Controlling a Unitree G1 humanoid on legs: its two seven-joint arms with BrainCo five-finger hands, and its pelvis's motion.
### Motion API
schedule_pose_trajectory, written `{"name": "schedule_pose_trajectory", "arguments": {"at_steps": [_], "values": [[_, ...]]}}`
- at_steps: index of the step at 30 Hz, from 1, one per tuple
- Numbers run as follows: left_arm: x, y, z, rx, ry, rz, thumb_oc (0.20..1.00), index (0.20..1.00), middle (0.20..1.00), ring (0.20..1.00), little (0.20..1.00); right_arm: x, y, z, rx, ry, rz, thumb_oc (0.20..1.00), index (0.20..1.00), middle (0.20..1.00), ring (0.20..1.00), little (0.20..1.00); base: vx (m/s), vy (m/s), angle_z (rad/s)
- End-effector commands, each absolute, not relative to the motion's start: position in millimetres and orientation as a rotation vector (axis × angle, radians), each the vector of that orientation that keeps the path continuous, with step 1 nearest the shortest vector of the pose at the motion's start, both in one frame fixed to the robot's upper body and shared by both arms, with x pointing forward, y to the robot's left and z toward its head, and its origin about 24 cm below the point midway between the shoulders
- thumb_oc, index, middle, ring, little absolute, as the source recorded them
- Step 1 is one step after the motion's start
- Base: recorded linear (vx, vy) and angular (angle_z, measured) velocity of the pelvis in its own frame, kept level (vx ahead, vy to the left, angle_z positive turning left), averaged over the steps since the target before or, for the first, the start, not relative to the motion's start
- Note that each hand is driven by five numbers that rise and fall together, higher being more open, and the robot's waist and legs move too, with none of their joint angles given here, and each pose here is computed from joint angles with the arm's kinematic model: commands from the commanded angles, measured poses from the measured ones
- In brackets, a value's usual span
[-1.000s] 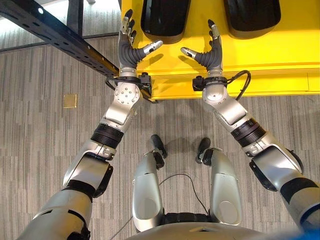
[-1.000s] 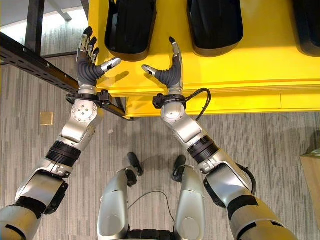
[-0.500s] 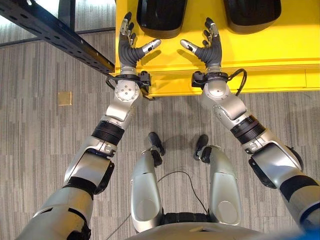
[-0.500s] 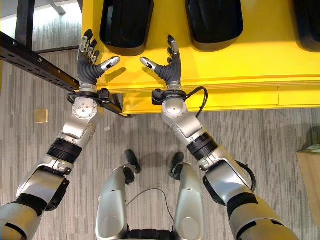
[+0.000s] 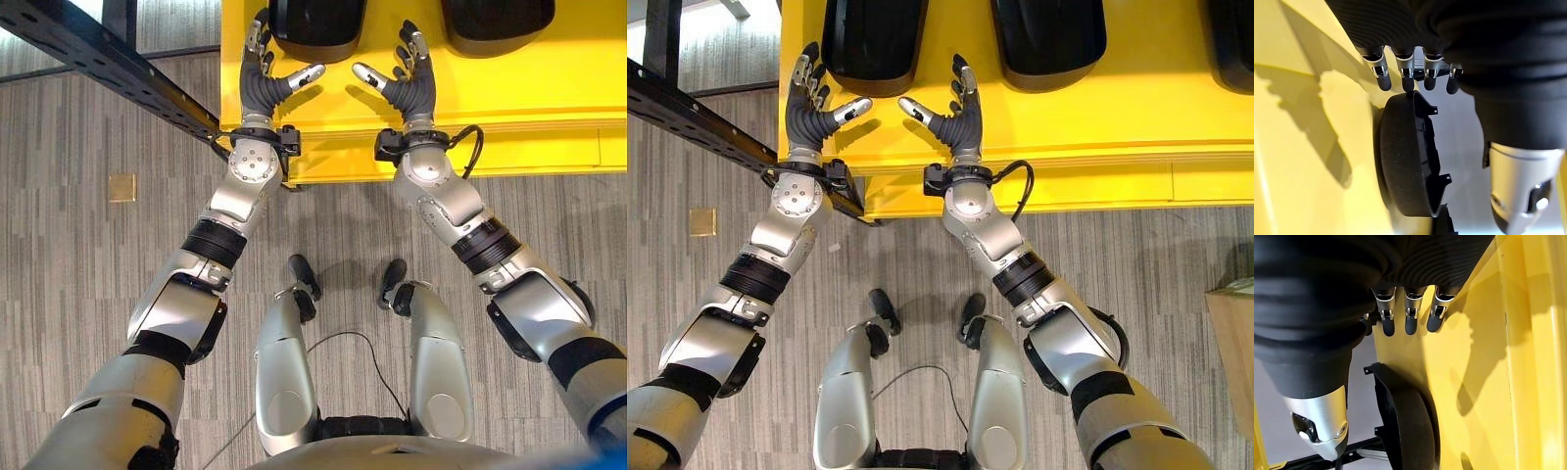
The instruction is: Move parts from the plastic box to the shelf.
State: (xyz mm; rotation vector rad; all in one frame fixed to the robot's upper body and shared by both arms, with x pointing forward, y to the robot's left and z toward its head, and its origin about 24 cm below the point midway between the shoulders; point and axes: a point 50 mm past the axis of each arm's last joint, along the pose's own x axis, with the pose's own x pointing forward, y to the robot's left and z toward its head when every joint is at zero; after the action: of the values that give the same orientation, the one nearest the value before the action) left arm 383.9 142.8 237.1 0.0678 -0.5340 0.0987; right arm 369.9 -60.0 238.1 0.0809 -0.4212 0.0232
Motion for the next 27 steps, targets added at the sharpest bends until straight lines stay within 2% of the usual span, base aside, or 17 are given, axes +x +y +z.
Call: {"name": "schedule_pose_trajectory", "arguments": {"at_steps": [1,14,20,27], "values": [[377.4,131.1,282.8,0.092,-0.703,0.014,1.000,1.000,1.000,1.000,1.000,367.9,-34.4,250.3,0.111,-0.416,0.131,1.000,1.000,1.000,1.000,1.000,0.00,0.000,0.00],[368.3,118.0,278.0,0.028,-0.740,-0.104,1.000,1.000,1.000,1.000,1.000,370.1,-37.1,247.2,0.093,-0.402,0.137,1.000,1.000,1.000,1.000,1.000,0.00,0.000,0.00],[363.3,110.3,269.8,0.044,-0.765,-0.095,1.000,1.000,1.000,1.000,1.000,366.1,-35.1,242.5,0.078,-0.398,0.105,1.000,1.000,1.000,1.000,1.000,0.00,0.000,0.00],[361.3,121.4,275.1,0.008,-0.801,-0.041,1.000,1.000,1.000,1.000,1.000,374.4,-48.1,240.2,0.068,-0.379,-0.019,1.000,1.000,1.000,1.000,1.000,0.00,0.000,0.00]]}}
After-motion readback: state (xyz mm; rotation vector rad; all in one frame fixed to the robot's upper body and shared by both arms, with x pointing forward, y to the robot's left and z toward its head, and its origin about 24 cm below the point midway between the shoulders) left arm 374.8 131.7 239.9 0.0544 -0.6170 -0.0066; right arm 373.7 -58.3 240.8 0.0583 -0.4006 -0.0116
